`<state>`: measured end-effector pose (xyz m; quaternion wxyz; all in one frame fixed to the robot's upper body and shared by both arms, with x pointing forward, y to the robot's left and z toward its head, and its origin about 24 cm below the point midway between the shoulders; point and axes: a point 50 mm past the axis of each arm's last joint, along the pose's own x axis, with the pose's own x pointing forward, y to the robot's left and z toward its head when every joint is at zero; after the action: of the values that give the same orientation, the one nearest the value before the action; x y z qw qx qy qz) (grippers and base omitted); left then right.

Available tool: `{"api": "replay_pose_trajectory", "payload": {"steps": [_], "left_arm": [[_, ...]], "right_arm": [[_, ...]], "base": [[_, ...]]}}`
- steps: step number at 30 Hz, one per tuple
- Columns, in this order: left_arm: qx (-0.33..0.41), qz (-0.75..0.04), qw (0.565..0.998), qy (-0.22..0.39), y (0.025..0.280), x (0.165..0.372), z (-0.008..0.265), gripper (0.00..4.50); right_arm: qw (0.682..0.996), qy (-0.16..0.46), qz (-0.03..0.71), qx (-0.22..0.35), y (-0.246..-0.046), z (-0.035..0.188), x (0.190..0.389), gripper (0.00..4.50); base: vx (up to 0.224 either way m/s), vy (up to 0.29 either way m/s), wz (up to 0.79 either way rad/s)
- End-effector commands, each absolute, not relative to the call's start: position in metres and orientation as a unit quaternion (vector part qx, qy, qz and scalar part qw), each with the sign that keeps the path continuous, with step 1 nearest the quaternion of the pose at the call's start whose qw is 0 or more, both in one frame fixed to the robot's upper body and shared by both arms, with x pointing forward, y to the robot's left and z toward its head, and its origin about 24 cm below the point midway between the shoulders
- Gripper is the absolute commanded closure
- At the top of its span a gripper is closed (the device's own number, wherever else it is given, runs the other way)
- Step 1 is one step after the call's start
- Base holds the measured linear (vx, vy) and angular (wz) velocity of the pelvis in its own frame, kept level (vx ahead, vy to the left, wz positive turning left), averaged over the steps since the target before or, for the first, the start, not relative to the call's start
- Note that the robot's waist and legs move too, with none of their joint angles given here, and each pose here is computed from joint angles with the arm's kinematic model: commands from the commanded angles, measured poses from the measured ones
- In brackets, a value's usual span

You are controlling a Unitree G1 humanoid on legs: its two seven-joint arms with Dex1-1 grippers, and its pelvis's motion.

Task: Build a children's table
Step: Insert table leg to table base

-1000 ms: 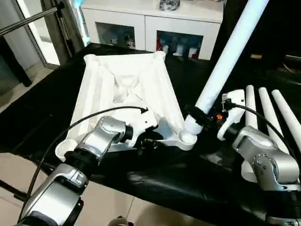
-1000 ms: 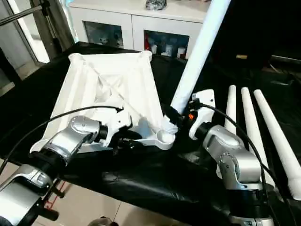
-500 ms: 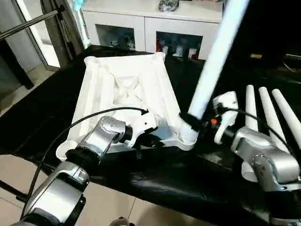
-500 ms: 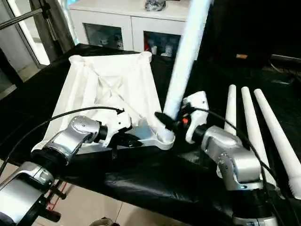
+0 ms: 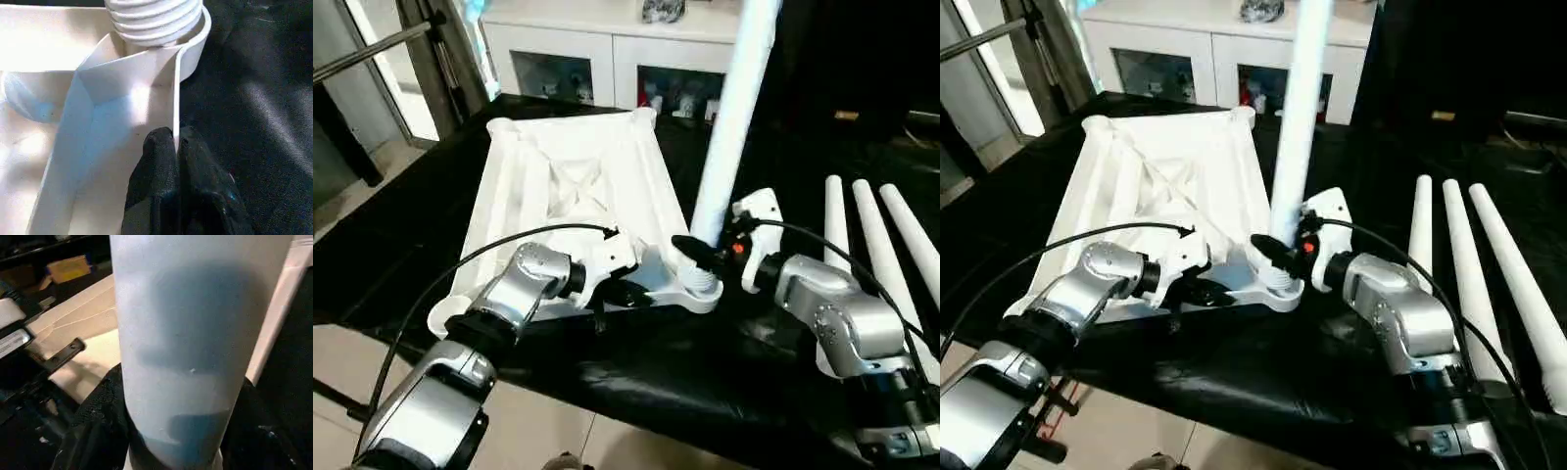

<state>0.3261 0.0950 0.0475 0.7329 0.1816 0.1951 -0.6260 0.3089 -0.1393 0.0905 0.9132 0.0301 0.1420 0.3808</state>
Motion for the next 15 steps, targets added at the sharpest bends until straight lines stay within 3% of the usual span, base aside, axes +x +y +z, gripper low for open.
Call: {"api": "replay_pose_trajectory", "payload": {"steps": [1, 13, 15], "left_arm": [[0.136, -0.623, 0.754, 0.160, 0.094, 0.325, 0.050, 4.50], [0.195, -0.595, 0.760, 0.171, 0.095, 0.325, 0.039, 4.50], [0.190, -0.596, 0.761, 0.173, 0.095, 0.325, 0.039, 4.05]], "right_arm": [[0.910, 0.148, 0.387, 0.016, -0.139, 0.090, 0.310, 2.59], [0.910, 0.150, 0.386, 0.004, -0.141, 0.087, 0.312, 2.59], [0.910, 0.149, 0.386, 0.005, -0.141, 0.087, 0.312, 2.59]], "base": [[0.000, 0.000, 0.00], [0.000, 0.000, 0.00], [0.000, 0.000, 0.00]]}}
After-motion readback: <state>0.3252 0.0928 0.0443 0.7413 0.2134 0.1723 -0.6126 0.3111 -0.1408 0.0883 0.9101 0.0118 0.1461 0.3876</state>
